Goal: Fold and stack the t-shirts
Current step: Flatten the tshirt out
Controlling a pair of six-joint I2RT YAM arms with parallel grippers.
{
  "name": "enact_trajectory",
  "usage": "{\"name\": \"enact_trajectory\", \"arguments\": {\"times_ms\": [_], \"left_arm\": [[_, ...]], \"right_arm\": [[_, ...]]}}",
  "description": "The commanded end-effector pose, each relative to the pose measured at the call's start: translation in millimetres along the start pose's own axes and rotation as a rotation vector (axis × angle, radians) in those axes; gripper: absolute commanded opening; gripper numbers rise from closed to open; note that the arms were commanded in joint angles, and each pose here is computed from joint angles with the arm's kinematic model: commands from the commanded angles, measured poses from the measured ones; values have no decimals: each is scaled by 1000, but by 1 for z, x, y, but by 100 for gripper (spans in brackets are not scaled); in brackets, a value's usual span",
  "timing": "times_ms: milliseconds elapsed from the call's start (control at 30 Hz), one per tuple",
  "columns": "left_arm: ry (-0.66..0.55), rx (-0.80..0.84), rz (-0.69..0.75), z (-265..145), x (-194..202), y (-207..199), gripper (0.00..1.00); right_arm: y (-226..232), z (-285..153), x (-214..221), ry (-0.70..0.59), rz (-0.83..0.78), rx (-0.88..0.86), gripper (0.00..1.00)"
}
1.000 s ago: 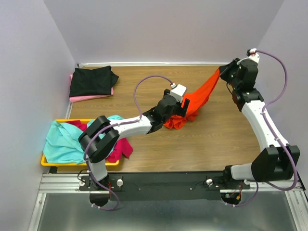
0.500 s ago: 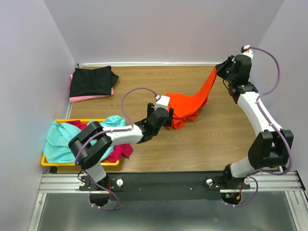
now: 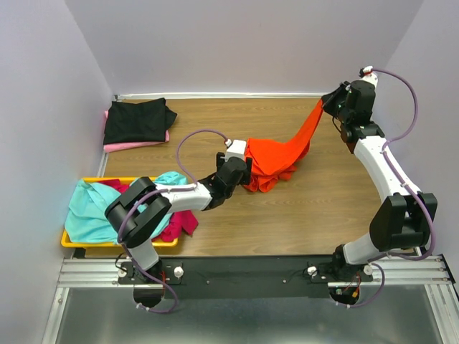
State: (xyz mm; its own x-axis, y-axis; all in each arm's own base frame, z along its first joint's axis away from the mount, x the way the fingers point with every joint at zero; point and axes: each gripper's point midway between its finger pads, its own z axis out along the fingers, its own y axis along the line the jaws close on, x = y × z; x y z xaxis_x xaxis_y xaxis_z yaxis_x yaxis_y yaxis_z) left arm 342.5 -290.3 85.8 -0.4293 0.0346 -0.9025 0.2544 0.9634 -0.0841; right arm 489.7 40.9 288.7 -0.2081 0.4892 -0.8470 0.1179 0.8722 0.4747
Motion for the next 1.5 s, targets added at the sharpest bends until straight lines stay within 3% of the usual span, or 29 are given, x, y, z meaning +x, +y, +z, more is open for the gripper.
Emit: {"name": "enact_trajectory", "arguments": {"times_ms": [0, 300, 467, 633, 800, 900, 1000, 1200, 1300, 1467], "left_arm": [[-32, 68, -25, 10, -9, -14, 76], [-8, 125, -42, 26, -7, -19, 65], [-4, 158, -48, 30, -5, -24, 50], [27, 171, -53, 35, 6, -26, 43], [32, 193, -56, 33, 5, -28, 25], [27, 214, -59, 31, 1, -32, 1], [11, 236, -65, 26, -8, -36, 0], [-149, 293, -124, -18, -83, -33, 0], [-305, 354, -160, -69, -146, -31, 0], [-430, 433, -176, -126, -195, -26, 0]], "right_arm": [[4, -7, -19, -45, -13, -4, 1], [2, -12, -23, -60, -23, 4, 1], [2, -13, -24, -64, -25, 9, 1], [-1, -12, -24, -67, -30, 20, 1], [-1, -13, -28, -75, -30, 22, 0], [2, -15, -32, -81, -33, 15, 1], [5, -18, -39, -97, -36, 12, 0], [18, -32, -70, -156, -54, -3, 0], [29, -51, -97, -217, -64, -20, 1], [44, -88, -141, -321, -75, -36, 1]]}}
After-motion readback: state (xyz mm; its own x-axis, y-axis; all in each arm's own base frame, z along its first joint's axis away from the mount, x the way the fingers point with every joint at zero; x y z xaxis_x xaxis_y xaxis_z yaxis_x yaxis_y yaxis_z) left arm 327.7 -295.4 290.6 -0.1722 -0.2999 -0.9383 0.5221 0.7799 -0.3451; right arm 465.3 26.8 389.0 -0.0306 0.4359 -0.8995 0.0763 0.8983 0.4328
